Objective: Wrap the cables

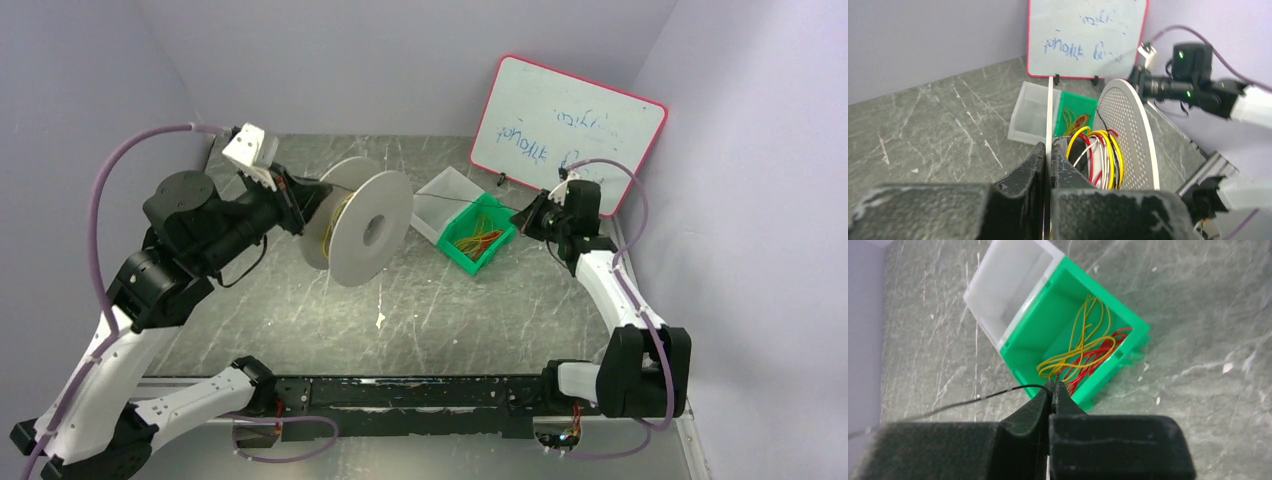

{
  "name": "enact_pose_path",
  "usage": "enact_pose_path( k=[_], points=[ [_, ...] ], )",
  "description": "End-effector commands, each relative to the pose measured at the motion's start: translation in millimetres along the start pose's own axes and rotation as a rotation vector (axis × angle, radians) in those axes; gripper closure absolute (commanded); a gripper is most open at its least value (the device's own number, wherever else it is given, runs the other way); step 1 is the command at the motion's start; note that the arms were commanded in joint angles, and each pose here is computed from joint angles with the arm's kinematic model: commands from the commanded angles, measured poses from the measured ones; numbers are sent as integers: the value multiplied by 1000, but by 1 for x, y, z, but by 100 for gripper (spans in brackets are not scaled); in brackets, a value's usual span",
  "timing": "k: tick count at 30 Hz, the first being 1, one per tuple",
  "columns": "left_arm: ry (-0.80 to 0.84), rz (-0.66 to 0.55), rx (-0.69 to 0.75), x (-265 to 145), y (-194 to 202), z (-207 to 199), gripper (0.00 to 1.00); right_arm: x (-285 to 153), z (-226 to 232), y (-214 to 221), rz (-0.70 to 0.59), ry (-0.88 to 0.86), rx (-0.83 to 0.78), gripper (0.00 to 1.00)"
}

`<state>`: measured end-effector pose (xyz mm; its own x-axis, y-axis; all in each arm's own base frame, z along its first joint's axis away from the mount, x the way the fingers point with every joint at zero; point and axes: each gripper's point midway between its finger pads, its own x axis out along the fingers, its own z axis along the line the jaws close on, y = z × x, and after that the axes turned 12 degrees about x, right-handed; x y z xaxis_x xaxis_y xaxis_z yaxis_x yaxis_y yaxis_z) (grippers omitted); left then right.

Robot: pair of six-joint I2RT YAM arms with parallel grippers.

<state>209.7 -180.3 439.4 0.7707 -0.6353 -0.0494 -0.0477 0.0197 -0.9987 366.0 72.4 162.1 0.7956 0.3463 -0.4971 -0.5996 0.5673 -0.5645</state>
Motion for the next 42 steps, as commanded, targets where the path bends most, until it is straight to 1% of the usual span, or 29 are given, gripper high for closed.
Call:
enact_pose_path(
  k=[1, 5, 8, 9, 15, 19, 21, 25, 28, 34, 42],
  points=[
    [-176, -201, -109, 4, -65, 28, 93, -3, 10, 13, -38, -20, -15, 100],
    [-271, -219, -153, 17, -75, 45, 93, -1, 25, 50, -6, -31, -65, 100],
    [-306, -241, -160, 24, -84, 52, 93, 0, 38, 76, 20, -50, -95, 100],
    [-302, -254, -194, 26, -89, 51, 93, 1, 42, 85, 33, -62, -102, 100],
    [-293, -283, -232, 41, -107, 57, 93, 4, 63, 129, 107, -121, -152, 100],
    [-280, -290, -262, 45, -112, 63, 93, 5, 68, 155, 153, -135, -181, 100],
    [-299, -288, -270, 47, -112, 68, 93, 3, 71, 164, 163, -147, -192, 100],
    [-364, -286, -272, 49, -108, 83, 93, -4, 80, 188, 206, -175, -225, 100],
    [-418, -272, -282, 56, -98, 95, 93, -12, 92, 204, 225, -208, -249, 100],
    [-449, -232, -317, 76, -76, 108, 93, -24, 123, 241, 279, -262, -327, 100],
    [-537, -189, -314, 94, -51, 128, 93, -50, 191, 287, 343, -380, -485, 100]
  ],
)
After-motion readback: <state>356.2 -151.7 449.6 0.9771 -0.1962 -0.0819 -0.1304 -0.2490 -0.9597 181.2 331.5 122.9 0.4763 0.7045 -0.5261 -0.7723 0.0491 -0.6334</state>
